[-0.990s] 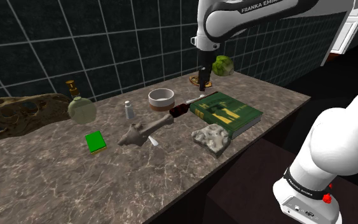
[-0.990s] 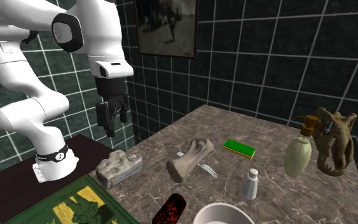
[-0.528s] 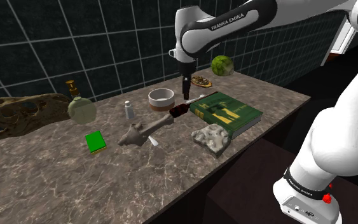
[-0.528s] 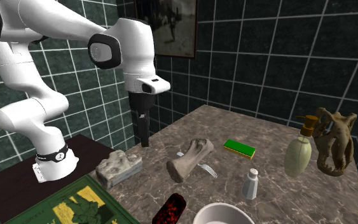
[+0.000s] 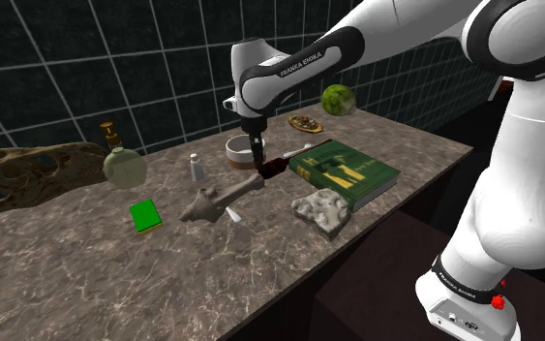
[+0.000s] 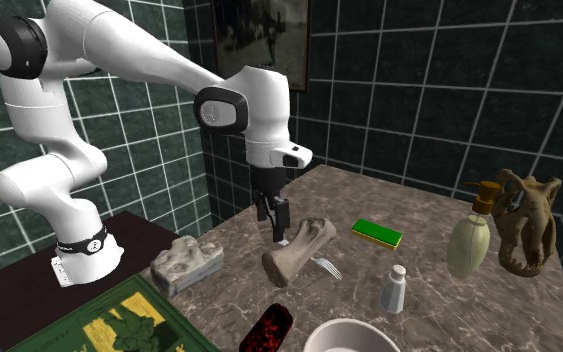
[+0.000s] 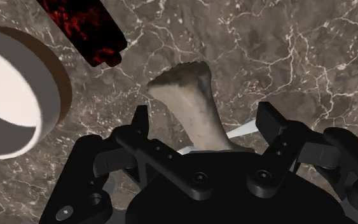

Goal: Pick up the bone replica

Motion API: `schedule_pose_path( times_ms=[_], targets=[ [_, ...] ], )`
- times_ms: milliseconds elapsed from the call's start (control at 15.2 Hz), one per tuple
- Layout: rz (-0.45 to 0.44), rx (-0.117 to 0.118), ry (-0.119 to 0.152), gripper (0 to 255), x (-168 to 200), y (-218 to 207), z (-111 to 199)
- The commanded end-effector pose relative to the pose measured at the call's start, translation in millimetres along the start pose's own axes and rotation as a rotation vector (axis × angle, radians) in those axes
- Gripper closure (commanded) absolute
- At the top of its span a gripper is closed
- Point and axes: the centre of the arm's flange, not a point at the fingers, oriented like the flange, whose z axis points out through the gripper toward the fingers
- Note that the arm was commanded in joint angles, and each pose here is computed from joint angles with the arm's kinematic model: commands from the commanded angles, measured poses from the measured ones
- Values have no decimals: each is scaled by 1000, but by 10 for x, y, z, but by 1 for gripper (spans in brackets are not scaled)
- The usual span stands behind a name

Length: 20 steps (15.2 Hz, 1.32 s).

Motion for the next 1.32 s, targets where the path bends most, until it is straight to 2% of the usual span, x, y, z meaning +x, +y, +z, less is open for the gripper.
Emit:
schedule_pose_path(
  times_ms=[0, 528, 1122, 1188, 1254],
  targets=[
    [-72, -1, 1, 0, 253, -45, 134],
    [-340, -1, 1, 0, 1074, -337, 637],
    [-340, -1, 1, 0, 1081, -357, 1037],
    [-340, -1, 1, 255, 1081, -354, 1035],
    [-340, -1, 1, 255, 1081, -355, 1035]
  ],
)
